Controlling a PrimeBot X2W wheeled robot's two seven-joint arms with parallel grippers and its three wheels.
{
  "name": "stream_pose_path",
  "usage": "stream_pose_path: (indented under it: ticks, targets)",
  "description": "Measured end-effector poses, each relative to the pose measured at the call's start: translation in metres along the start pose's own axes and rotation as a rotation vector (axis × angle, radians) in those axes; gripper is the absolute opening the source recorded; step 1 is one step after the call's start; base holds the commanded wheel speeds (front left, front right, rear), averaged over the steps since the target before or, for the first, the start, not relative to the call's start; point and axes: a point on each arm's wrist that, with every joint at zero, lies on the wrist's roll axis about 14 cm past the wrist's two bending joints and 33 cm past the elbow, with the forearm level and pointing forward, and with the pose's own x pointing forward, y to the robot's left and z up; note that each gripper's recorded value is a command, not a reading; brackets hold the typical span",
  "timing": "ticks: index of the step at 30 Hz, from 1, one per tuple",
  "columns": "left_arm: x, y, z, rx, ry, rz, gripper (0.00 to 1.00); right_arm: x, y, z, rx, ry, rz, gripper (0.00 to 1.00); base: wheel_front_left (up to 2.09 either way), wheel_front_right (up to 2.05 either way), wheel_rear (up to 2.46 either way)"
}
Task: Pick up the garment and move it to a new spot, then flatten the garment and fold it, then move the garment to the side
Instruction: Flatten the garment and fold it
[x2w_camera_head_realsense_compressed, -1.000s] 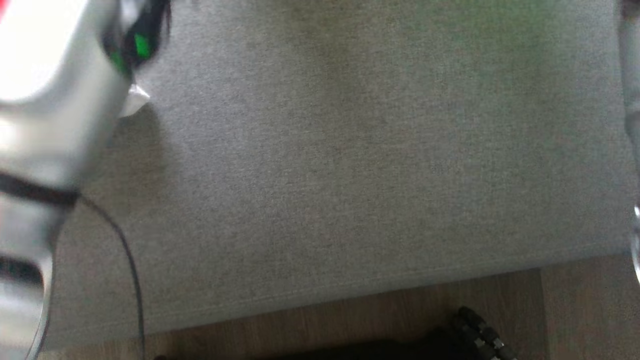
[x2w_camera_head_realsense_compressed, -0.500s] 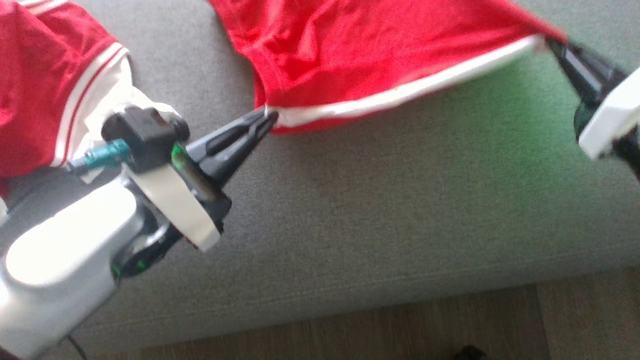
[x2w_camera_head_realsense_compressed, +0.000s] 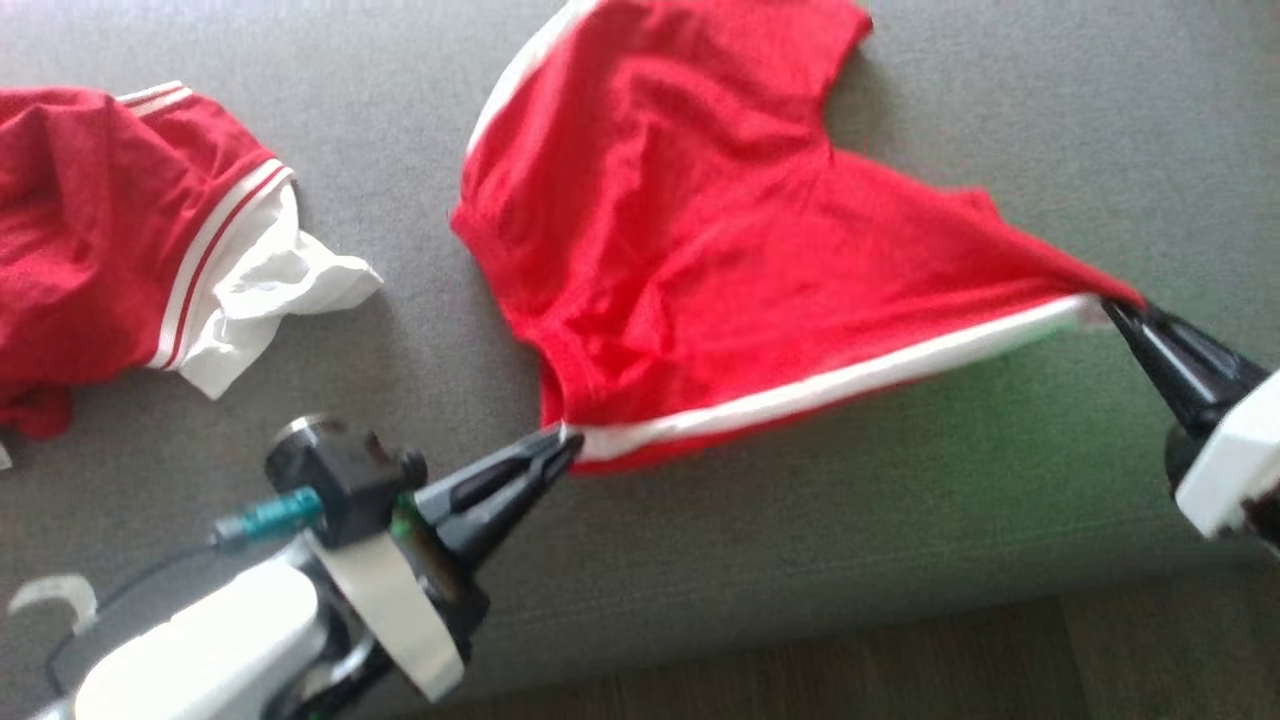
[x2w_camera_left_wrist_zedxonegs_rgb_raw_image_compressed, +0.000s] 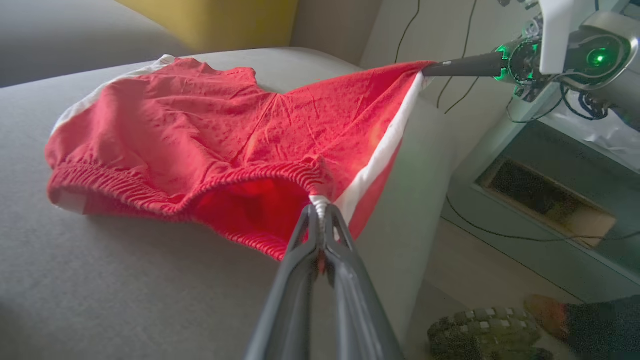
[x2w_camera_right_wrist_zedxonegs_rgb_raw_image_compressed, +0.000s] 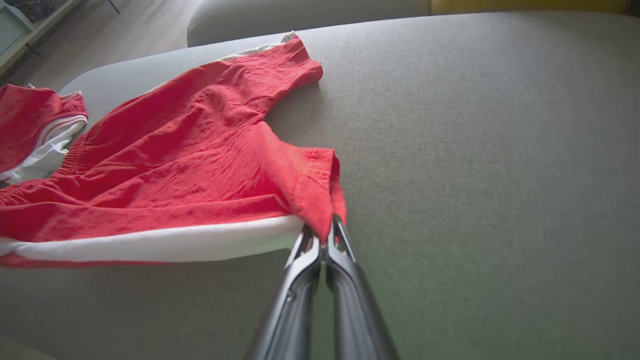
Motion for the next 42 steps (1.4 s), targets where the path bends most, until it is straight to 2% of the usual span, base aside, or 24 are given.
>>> stream_pose_path:
  ticks: [4,10,17,24,28,33,37,42]
  targets:
    - [-0.007,-0.017,0.001,-0.023,-0.012,-0.012,0.00,-0.025,-0.001,0.000,-0.002,0.005,-0.022,0.00,0.00,0.00,0.00]
    - [-0.009,-0.008,0.028,-0.102,-0.118,0.051,0.00,-0.030,0.008,0.022,-0.045,-0.072,-0.030,0.00,0.00,0.00,0.00]
    - [0.004,0.002,0.044,-0.222,-0.222,0.108,0.00,0.018,0.035,0.044,-0.122,-0.136,0.029,0.00,0.00,0.00,0.00]
    - [0.014,0.054,0.053,-0.326,-0.295,0.242,0.00,0.081,0.040,0.071,-0.209,-0.183,0.015,0.00,0.00,0.00,0.00]
    - [0.017,0.070,0.046,-0.345,-0.287,0.281,0.00,0.115,0.044,0.084,-0.228,-0.198,0.018,0.00,0.00,0.00,0.00]
    - [0.024,0.090,0.043,-0.413,-0.306,0.315,0.00,0.157,0.066,0.096,-0.275,-0.209,0.060,0.00,0.00,0.00,0.00]
    - [0.026,0.114,0.039,-0.434,-0.318,0.370,0.00,0.186,0.083,0.104,-0.316,-0.224,0.091,0.00,0.00,0.00,0.00]
    - [0.018,0.154,0.028,-0.430,-0.334,0.498,0.00,0.222,0.099,0.103,-0.364,-0.233,0.122,0.00,0.00,0.00,0.00]
